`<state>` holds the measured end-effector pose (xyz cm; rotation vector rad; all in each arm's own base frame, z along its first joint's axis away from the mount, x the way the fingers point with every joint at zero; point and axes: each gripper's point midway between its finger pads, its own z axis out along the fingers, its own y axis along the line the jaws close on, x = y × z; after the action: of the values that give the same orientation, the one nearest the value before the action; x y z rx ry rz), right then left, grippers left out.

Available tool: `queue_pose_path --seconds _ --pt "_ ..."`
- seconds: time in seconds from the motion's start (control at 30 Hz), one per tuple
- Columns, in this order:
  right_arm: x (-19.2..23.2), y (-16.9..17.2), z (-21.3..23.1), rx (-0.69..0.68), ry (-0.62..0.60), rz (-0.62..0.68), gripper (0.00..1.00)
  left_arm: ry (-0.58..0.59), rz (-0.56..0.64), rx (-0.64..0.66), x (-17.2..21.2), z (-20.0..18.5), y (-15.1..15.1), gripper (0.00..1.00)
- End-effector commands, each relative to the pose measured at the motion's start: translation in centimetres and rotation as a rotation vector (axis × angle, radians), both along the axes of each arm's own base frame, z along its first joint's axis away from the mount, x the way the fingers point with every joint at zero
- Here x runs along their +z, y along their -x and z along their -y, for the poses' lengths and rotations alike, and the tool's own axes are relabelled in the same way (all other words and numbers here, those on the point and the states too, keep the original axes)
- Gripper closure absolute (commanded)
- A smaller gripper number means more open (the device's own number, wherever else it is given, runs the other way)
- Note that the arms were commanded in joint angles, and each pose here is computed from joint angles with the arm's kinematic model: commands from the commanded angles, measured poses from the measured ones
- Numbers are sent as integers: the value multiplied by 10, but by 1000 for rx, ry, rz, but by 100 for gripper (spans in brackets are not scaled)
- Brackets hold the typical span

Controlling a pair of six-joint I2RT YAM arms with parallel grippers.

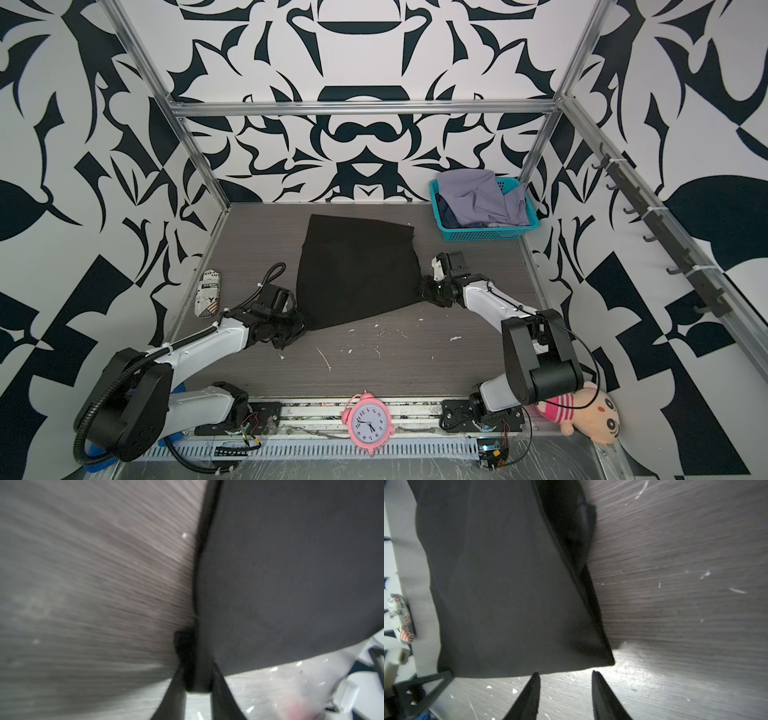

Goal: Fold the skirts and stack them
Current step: 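Hold the skirt's near corners with both grippers and pull them apart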

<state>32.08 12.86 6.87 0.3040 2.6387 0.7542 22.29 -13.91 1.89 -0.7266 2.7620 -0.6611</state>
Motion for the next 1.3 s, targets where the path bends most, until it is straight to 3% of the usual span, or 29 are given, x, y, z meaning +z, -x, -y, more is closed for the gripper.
queue_pose_path --seconds 0.0,0.1,0.33,0.47,0.53,0.6,0.73,0.83,1.03,1.27 --pt "14 -1 13 -57 -63 38 41 -47 -4 18 -7 -9 2 95" --pt "8 4 14 -52 -109 9 34 -62 0 -4 -6 -9 0 100" --pt "-7 7 -18 -16 -344 -46 32 -94 7 -48 -3 -8 -6 100" --pt "-21 5 -19 -20 -338 -62 33 -104 24 -43 -3 -11 -7 100" --pt "-29 5 -22 -21 -349 -82 45 -91 60 -41 6 -10 -11 100" --pt "-29 2 -24 -28 -379 -69 68 -94 75 -43 10 -10 -13 100" --pt "-12 -9 -18 -50 -336 -7 92 -123 117 -48 23 -14 -19 100" --pt "8 -15 -17 -31 -321 44 100 -132 155 -55 35 -14 -26 100" --pt "71 -24 -22 23 -355 209 100 -194 298 -87 86 -18 -51 100" --pt "213 -9 -22 106 -376 560 100 -307 642 -118 225 -29 -87 100"
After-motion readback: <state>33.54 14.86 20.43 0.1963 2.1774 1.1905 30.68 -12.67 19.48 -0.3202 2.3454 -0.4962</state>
